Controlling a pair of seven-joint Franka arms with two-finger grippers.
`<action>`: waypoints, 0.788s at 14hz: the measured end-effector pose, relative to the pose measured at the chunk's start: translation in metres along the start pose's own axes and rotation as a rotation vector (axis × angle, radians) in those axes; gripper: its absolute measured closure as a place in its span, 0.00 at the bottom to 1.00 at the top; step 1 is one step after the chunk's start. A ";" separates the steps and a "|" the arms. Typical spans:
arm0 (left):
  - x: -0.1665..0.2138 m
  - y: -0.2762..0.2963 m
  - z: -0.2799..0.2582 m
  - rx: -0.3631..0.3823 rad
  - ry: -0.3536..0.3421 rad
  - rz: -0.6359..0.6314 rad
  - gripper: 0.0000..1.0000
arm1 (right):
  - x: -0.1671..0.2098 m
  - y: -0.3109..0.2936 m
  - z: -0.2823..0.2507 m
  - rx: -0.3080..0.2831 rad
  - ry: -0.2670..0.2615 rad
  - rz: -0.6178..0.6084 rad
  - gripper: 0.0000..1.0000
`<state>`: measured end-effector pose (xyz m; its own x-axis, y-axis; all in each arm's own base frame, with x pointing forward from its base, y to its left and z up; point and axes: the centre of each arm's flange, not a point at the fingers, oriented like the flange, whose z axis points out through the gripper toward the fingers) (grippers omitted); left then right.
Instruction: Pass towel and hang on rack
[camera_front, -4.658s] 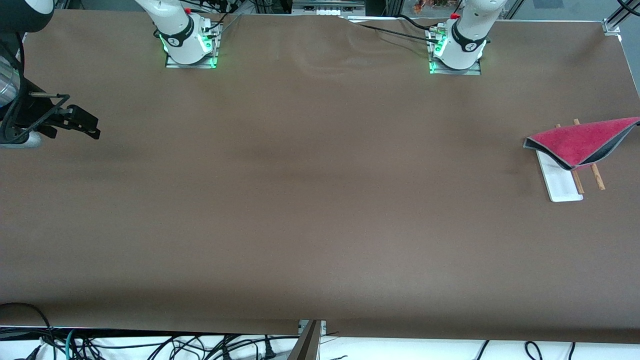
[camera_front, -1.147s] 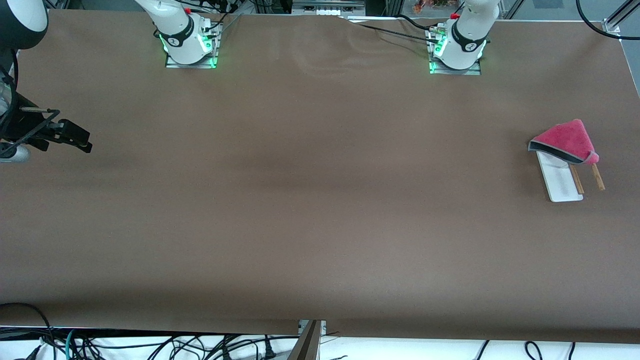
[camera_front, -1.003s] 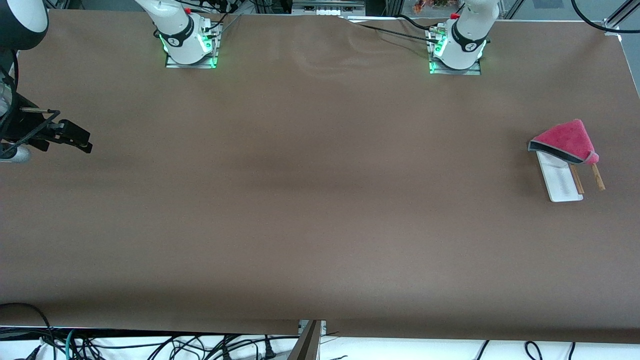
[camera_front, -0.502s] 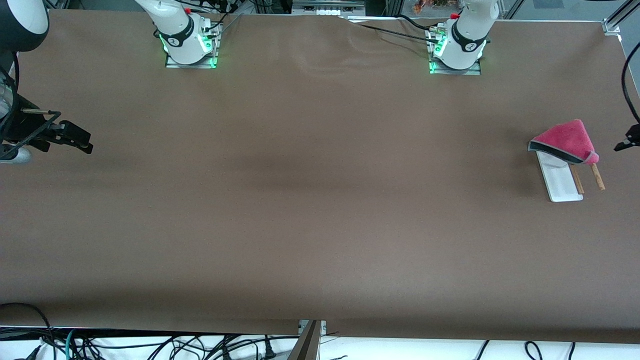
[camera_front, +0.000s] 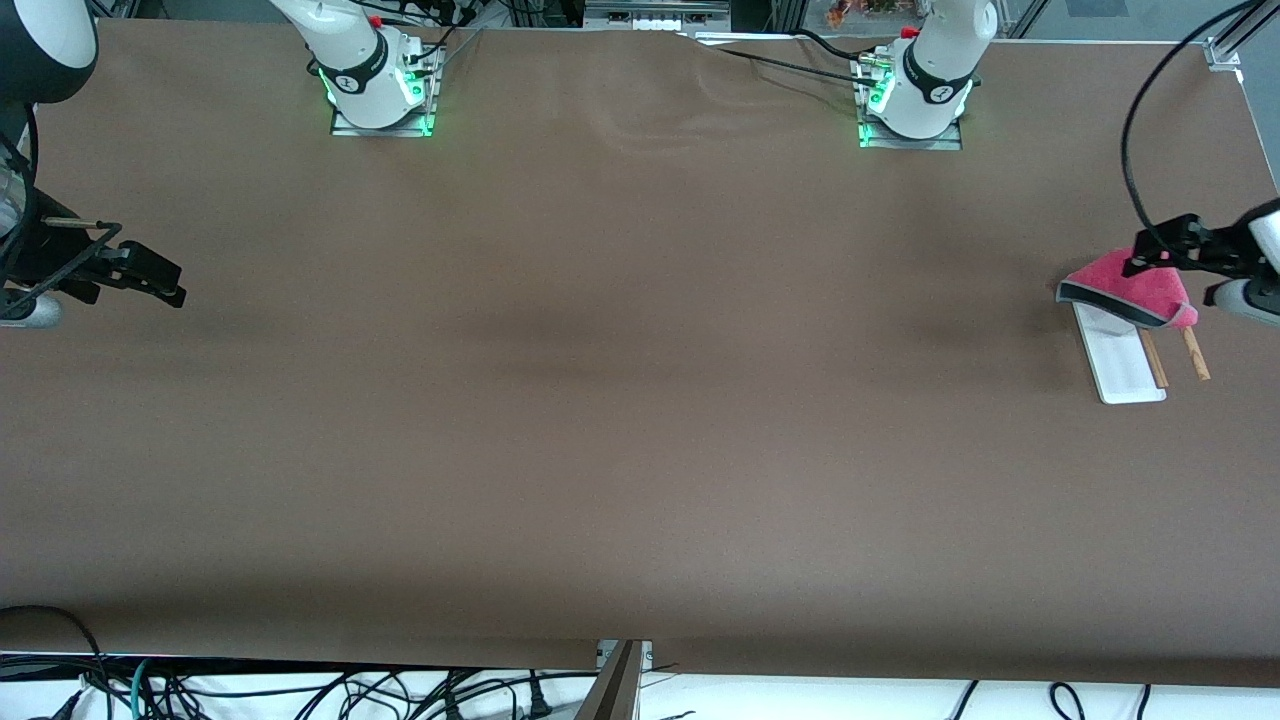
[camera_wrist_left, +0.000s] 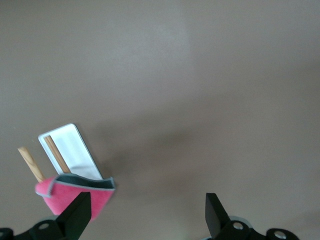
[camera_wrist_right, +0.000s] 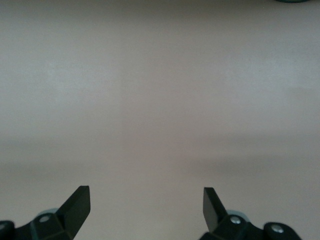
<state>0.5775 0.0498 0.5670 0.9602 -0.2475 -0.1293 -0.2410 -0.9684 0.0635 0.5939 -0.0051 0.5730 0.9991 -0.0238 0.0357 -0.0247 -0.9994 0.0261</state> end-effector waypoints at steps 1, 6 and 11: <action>-0.004 0.006 0.004 0.005 -0.002 -0.031 0.00 | 0.000 0.000 0.000 0.000 0.000 0.000 0.00; -0.014 0.008 0.012 0.013 0.002 -0.129 0.00 | 0.000 0.000 0.000 0.000 0.000 0.000 0.00; -0.013 0.007 0.010 0.017 0.026 -0.147 0.00 | 0.000 0.000 0.000 0.000 0.000 0.000 0.00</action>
<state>0.5622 0.0461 0.5597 0.9886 -0.1023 -0.1105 -0.0997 -0.9946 0.0293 0.5939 -0.0051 0.5731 0.9991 -0.0238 0.0358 -0.0247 -0.9994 0.0261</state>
